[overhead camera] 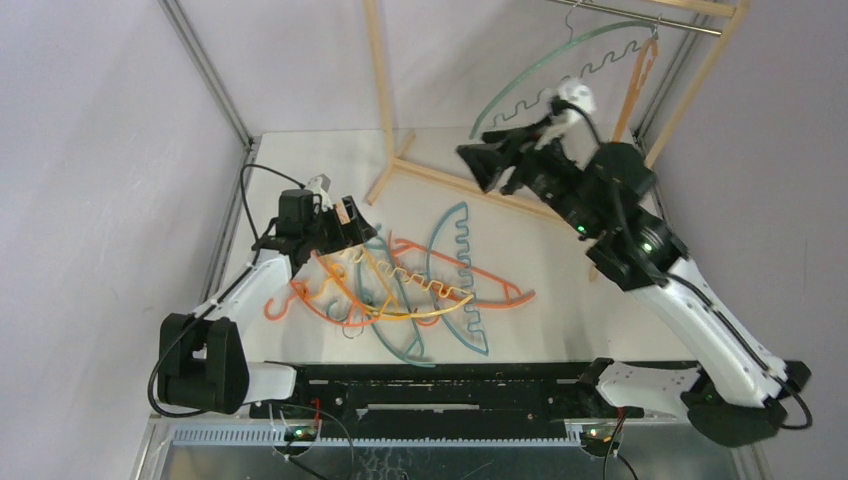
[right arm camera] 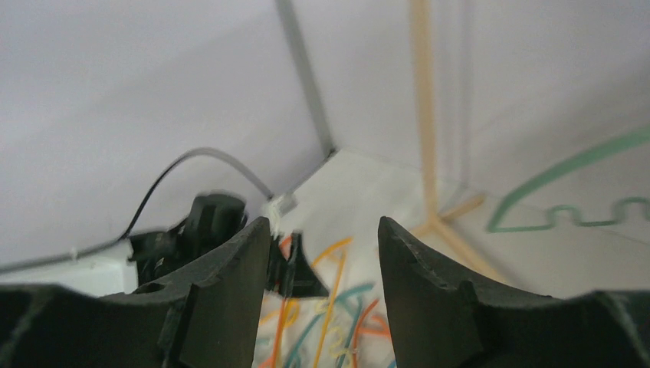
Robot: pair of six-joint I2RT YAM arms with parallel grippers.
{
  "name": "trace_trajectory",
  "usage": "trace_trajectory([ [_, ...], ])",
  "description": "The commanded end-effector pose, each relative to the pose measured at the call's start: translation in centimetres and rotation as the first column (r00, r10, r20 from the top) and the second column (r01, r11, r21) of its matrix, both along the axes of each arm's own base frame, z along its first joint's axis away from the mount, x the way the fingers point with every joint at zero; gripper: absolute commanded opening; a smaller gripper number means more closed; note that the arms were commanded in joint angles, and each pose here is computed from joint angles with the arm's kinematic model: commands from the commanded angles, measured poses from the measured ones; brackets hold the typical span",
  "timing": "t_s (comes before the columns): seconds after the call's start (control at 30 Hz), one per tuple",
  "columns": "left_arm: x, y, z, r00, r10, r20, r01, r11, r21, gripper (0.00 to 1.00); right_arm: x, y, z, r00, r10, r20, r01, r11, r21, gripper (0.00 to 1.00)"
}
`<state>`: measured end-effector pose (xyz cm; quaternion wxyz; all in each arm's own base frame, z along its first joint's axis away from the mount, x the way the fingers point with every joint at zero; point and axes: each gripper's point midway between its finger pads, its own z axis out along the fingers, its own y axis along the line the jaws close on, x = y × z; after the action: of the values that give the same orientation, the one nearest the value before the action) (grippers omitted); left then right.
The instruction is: Organize the hangers
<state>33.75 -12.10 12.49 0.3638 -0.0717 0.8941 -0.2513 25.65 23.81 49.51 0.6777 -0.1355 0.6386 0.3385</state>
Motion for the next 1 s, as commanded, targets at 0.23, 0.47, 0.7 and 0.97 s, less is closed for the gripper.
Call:
trace_trajectory([
  [0.23,-0.1,4.7,-1.3,0.991,0.133,0.009,-0.133,0.991,0.032,0.99,-1.8,10.0,-19.1,0.817,0.345,-0.463,-0.518,0.791,-0.325,0.6],
  [0.47,-0.6,6.3,-1.3,0.983,0.185,0.0,-0.185,0.983,0.023,1.0,-4.2,9.7,-27.8,0.74,0.285,-0.61,-0.625,0.626,-0.467,0.57],
  [0.7,-0.8,6.9,-0.7,0.979,0.202,0.008,-0.202,0.979,0.028,0.99,-6.8,8.6,-32.6,0.702,0.231,-0.674,-0.678,0.507,-0.532,0.52],
  [0.97,-1.6,7.5,-1.4,0.97,0.24,-0.036,-0.24,0.971,0.02,0.99,-7.8,10.4,-34.1,0.668,0.265,-0.695,-0.719,0.47,-0.512,0.52],
])
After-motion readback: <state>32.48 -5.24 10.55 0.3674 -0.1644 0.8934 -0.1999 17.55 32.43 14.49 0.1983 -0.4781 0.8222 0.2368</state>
